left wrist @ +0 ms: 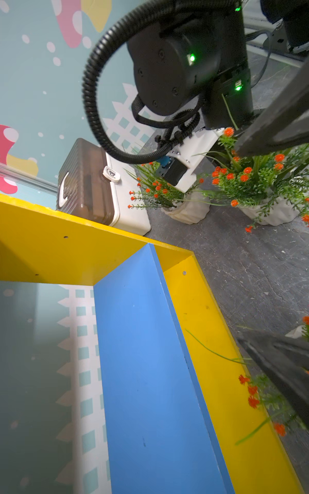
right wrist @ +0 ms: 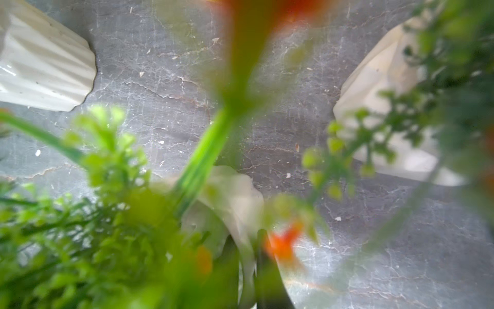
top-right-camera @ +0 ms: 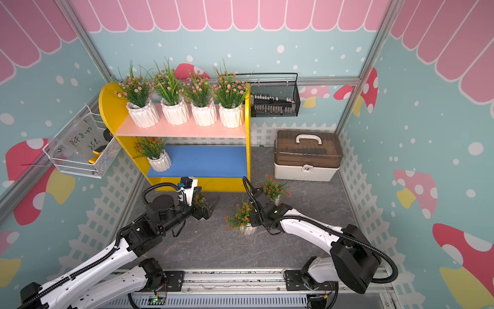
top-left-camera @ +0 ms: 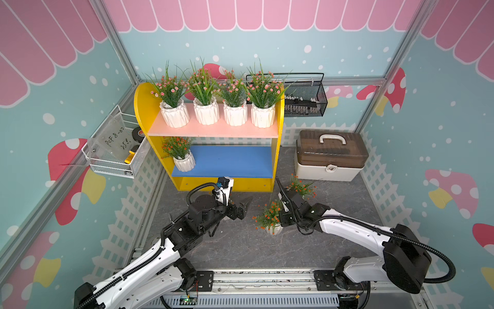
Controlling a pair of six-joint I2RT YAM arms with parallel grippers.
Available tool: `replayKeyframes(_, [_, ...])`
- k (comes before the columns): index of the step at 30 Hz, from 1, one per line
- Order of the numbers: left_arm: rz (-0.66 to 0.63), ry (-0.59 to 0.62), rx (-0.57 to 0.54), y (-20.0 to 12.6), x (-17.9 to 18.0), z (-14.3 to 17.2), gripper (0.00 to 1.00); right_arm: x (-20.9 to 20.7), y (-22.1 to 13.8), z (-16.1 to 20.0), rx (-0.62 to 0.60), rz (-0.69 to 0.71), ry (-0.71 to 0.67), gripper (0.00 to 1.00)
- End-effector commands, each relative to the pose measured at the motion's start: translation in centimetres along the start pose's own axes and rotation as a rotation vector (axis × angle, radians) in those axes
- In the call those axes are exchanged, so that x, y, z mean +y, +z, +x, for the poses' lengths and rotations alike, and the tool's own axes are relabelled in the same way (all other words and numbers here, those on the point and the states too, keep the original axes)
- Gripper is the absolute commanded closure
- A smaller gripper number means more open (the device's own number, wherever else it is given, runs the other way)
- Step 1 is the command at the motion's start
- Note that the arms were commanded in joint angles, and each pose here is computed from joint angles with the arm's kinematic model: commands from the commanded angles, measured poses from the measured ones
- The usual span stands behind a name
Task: Place the baby's breath potted plants on the rack by color
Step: Pick up the baby's breath potted plant from the center of the board.
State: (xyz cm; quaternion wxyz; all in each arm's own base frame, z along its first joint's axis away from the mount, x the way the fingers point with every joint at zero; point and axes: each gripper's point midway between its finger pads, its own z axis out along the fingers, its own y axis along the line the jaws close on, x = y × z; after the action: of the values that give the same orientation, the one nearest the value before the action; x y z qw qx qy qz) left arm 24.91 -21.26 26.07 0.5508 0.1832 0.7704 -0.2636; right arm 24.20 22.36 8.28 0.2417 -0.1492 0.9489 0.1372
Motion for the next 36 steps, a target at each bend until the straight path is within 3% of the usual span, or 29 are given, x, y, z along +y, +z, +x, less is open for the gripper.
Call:
replayKeyframes(1, [0.007,0.034,-0.005,0.1,-0.3,0.6,0.01,-0.4,0.7,1.9,0.073,0.014,-0.017,0.97])
replayKeyframes(7, [0.043,0.044,-0.011,0.2,-1.1,1.5,0.01,0.3,-1.1,0.4,0.027,-0.048,-0.014,1.0])
replayKeyframes(26, [0.146,0.14,-0.032,1.2,-2.9,4.9,0.01,0.8,-12.4,-6.3,-0.191,-0.177,-0.039,1.0])
replayKeyframes(36, [0.297,0.22,-0.021,2.6,-6.4,6.5,0.01,1.6,-12.6,-7.4,-0.184,-0.202,-0.07,1.0])
